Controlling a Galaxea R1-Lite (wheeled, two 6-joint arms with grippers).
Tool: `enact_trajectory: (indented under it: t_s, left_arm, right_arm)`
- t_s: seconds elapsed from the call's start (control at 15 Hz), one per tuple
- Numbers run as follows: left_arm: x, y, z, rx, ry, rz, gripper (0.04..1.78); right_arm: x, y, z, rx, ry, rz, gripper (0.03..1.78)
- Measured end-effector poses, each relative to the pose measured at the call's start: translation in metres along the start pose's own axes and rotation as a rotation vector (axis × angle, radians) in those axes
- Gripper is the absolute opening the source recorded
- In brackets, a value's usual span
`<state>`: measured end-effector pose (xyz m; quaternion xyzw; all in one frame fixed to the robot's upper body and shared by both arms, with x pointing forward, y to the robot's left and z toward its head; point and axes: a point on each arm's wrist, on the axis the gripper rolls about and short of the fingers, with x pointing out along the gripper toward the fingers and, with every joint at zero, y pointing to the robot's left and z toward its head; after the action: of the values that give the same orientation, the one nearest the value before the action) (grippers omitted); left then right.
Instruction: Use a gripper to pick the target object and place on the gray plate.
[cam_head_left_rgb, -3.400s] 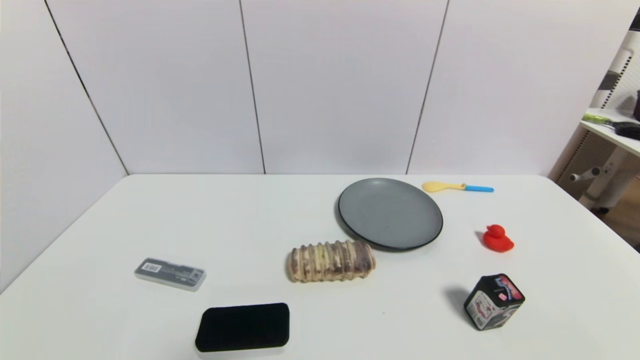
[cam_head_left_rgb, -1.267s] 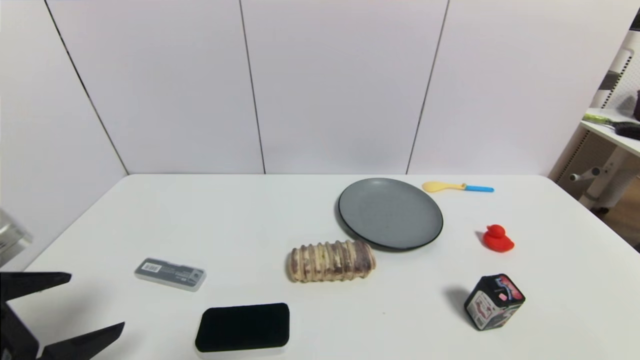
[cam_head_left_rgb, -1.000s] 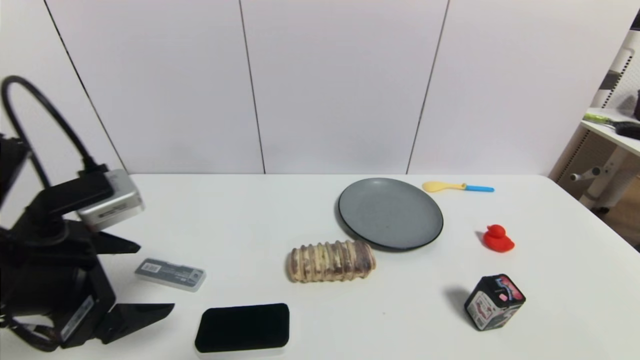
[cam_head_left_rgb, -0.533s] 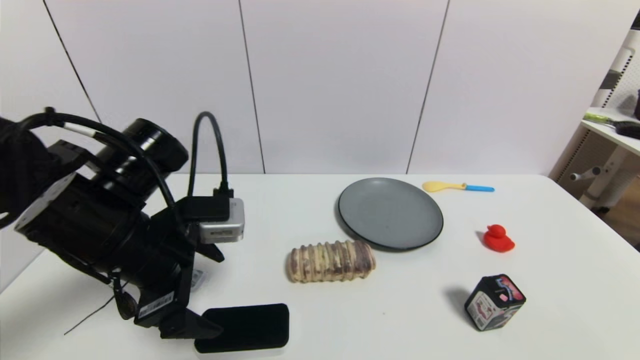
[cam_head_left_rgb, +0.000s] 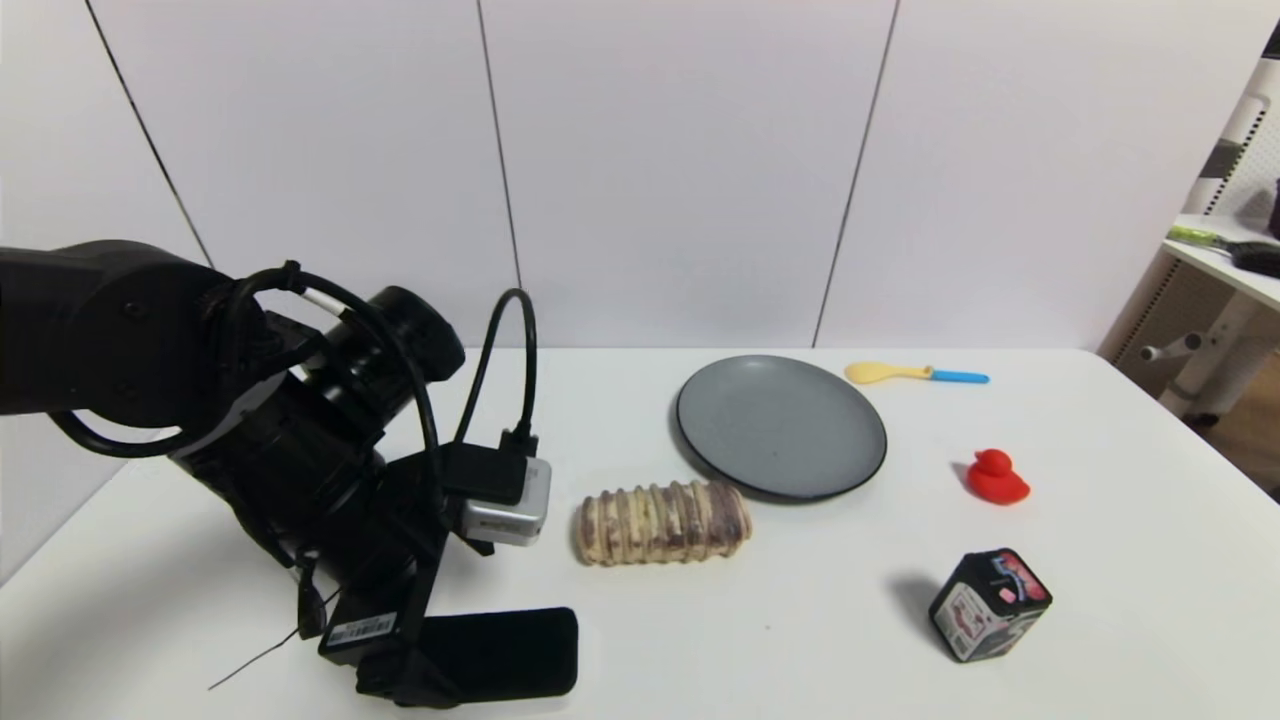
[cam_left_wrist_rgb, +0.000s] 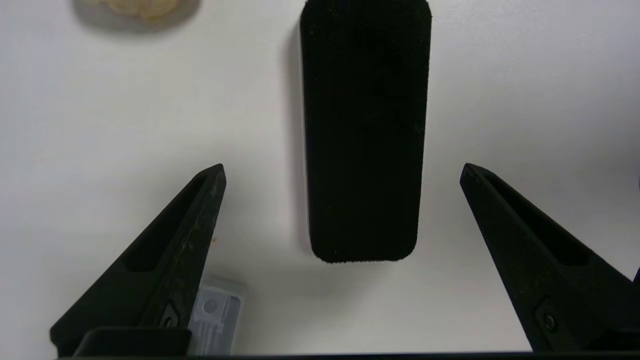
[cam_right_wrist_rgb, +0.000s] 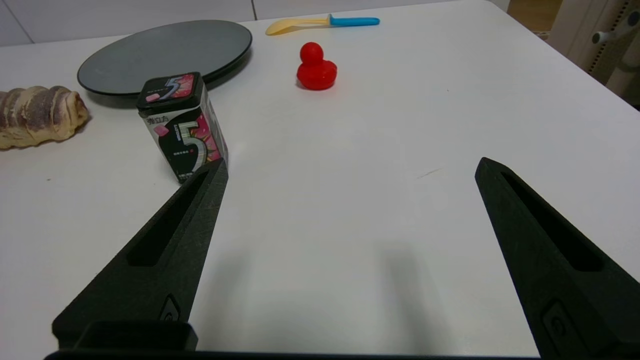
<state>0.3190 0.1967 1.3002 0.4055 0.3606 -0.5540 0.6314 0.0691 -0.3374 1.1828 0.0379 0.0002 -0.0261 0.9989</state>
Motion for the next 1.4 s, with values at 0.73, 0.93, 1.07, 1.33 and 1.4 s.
enact_trajectory:
  t_s: [0.73,0.93,1.07,1.33,1.4]
  left_arm:
    - [0.026,-0.015,0.012,-0.065,0.101,-0.039,1.69]
    - [0.030,-0.016,0.014,-0.056,0.092,-0.030,1.69]
    - [0.034,-0.014,0.016,-0.063,0.081,0.003,1.69]
    - [0.042,-0.013,0.018,-0.070,0.084,0.039,1.69]
    - [0.043,-0.013,0.018,-0.073,0.086,0.037,1.69]
  right_arm:
    - [0.000,0.000,0.000,0.000,0.000,-0.001,1.71]
    - [0.000,0.000,0.000,0.000,0.000,0.000,1.71]
    - [0.000,0.000,0.000,0.000,0.000,0.000,1.71]
    - [0.000,0.000,0.000,0.000,0.000,0.000,1.71]
    - [0.000,0.000,0.000,0.000,0.000,-0.001,1.71]
